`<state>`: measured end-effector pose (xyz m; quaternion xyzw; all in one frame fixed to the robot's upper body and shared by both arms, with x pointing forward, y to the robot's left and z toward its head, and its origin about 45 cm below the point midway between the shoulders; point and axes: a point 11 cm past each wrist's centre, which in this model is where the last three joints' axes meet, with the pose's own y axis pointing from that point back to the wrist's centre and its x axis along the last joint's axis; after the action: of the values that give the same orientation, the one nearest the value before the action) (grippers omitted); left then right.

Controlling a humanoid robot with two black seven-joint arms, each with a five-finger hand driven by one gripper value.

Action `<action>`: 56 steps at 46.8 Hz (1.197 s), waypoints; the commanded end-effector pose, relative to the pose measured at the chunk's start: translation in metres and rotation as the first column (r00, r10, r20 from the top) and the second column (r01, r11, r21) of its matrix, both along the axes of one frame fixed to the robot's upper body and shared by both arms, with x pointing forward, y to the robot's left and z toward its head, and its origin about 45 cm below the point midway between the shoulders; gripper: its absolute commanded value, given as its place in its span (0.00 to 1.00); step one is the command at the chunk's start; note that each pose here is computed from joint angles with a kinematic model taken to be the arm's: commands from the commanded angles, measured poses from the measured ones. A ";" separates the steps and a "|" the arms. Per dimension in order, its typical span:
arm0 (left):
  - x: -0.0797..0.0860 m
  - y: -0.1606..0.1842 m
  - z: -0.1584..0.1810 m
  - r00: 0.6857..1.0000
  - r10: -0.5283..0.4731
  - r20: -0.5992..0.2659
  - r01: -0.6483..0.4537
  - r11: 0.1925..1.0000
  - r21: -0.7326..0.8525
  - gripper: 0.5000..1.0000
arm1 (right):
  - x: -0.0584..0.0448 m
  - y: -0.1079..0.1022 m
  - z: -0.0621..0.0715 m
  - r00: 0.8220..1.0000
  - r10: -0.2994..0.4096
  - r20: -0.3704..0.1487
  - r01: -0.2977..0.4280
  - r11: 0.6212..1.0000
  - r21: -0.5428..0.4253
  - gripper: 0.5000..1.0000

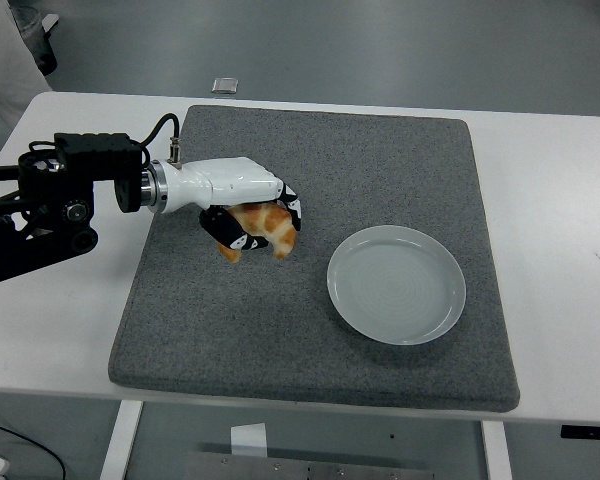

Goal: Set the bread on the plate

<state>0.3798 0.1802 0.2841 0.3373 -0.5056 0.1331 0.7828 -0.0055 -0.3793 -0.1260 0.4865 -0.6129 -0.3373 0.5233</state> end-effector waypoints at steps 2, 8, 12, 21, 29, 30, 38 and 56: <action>0.005 -0.018 0.001 1.000 -0.025 0.005 0.025 1.000 -0.005 0.00 | 0.000 0.000 0.000 1.000 0.000 0.000 0.000 1.000 0.000 0.86; 0.012 -0.038 -0.003 0.999 -0.042 0.002 0.042 0.999 -0.015 0.00 | 0.000 0.000 0.000 1.000 0.000 0.000 0.000 1.000 0.000 0.86; 0.014 -0.048 -0.003 0.999 -0.053 0.004 0.053 0.998 -0.020 0.00 | 0.000 0.000 0.000 1.000 0.000 0.000 0.000 1.000 0.000 0.86; 0.017 -0.077 -0.009 0.996 -0.086 -0.010 0.086 0.996 -0.028 0.00 | 0.000 0.000 0.000 1.000 0.000 0.000 0.000 1.000 0.000 0.86; 0.011 -0.101 -0.013 0.991 -0.129 -0.026 0.128 0.991 -0.038 0.00 | 0.000 0.000 0.000 1.000 0.000 0.000 0.000 1.000 0.000 0.86; 0.011 -0.102 -0.013 0.991 -0.131 -0.026 0.130 0.991 -0.037 0.00 | 0.000 0.000 0.000 1.000 0.000 0.000 0.000 1.000 0.000 0.86; 0.015 -0.118 -0.006 0.989 -0.149 -0.013 0.148 0.988 -0.034 0.00 | 0.000 0.000 0.000 1.000 0.000 0.000 0.000 1.000 0.000 0.86; 0.019 -0.151 -0.030 0.987 -0.151 -0.054 0.150 0.989 -0.016 0.00 | 0.000 0.000 0.000 1.000 0.000 0.000 0.000 1.000 0.000 0.86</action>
<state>0.3991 0.0342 0.2569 0.2983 -0.5089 0.0687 0.8045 -0.0058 -0.3793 -0.1260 0.4863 -0.6128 -0.3375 0.5235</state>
